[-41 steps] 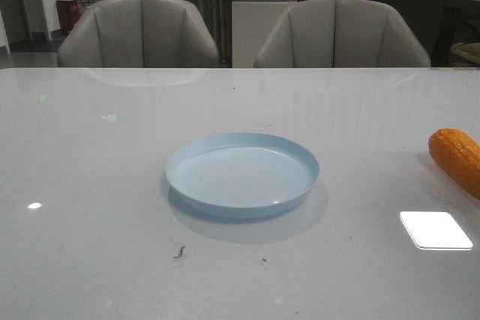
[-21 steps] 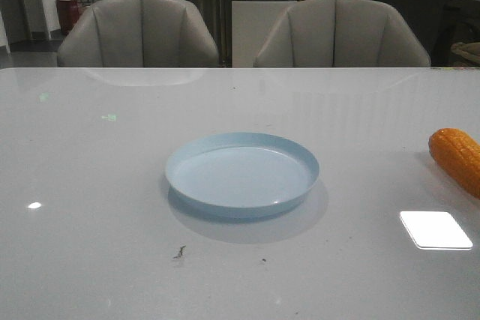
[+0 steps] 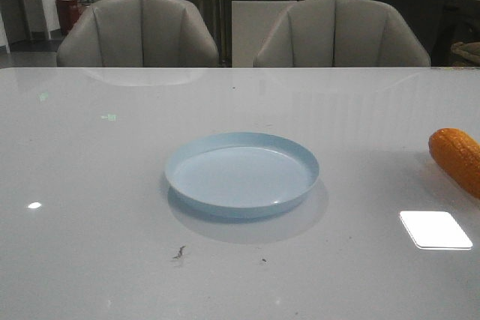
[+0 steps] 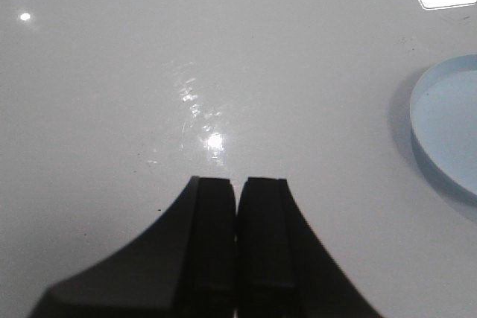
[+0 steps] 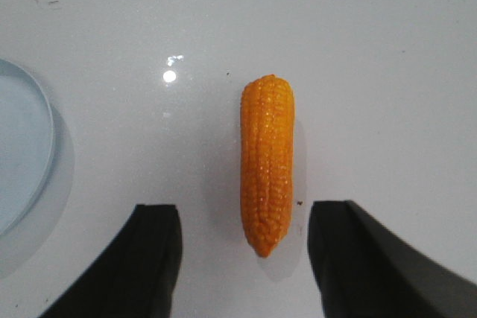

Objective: Place corn on plate with both arms

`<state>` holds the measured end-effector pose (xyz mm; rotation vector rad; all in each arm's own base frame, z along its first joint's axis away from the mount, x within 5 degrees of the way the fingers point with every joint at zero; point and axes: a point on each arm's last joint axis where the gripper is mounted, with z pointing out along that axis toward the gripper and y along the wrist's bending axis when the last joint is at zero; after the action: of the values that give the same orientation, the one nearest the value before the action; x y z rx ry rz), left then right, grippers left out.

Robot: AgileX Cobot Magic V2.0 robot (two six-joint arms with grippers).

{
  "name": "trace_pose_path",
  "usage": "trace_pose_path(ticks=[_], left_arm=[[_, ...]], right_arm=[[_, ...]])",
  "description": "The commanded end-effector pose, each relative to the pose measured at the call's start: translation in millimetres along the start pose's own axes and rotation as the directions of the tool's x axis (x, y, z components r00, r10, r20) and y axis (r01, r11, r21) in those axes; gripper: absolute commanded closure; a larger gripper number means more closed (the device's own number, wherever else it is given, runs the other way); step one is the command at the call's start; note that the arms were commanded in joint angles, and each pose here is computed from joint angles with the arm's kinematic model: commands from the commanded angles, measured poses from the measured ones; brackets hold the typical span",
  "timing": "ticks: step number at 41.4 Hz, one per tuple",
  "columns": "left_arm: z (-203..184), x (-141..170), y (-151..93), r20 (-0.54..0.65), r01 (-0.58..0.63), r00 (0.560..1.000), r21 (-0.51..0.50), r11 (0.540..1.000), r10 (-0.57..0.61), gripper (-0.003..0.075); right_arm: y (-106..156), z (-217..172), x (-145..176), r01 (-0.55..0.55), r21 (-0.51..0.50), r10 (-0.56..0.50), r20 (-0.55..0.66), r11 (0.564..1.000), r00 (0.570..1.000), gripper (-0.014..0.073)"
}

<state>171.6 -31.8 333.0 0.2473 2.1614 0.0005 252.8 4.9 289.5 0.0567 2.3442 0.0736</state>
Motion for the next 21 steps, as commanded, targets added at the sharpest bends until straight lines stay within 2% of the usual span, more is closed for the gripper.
trace_pose_path(ticks=[1,5,9,16,21], left_arm=[[-6.6,-15.2,0.6,0.11,0.013,0.994,0.004,1.0,-0.013,0.0626],[-6.6,-15.0,0.8,0.108,0.011,0.994,0.003,1.0,-0.011,0.0626],[-6.6,-15.0,0.9,0.108,0.008,0.994,0.001,1.0,-0.008,0.0626],[-6.6,-14.7,1.6,0.105,-0.002,0.994,-0.007,1.0,0.003,0.0626],[-6.6,-14.8,2.0,0.106,-0.009,0.994,-0.012,1.0,0.011,0.0626]], right_arm=[[0.3,7.1,-34.9,0.02,0.009,-0.021,0.079,1.0,0.997,0.0106],[0.7,26.7,-49.5,0.02,0.01,-0.02,0.045,1.0,0.999,0.0106],[0.1,54.5,-56.4,0.021,0.014,-0.021,-0.04,1.0,0.999,0.0104],[-3.6,102.3,-53.6,0.058,0.034,-0.05,-0.179,0.998,0.983,0.0104],[-6.4,125.1,-50.0,0.092,0.048,-0.079,-0.223,0.995,0.972,0.0104]])
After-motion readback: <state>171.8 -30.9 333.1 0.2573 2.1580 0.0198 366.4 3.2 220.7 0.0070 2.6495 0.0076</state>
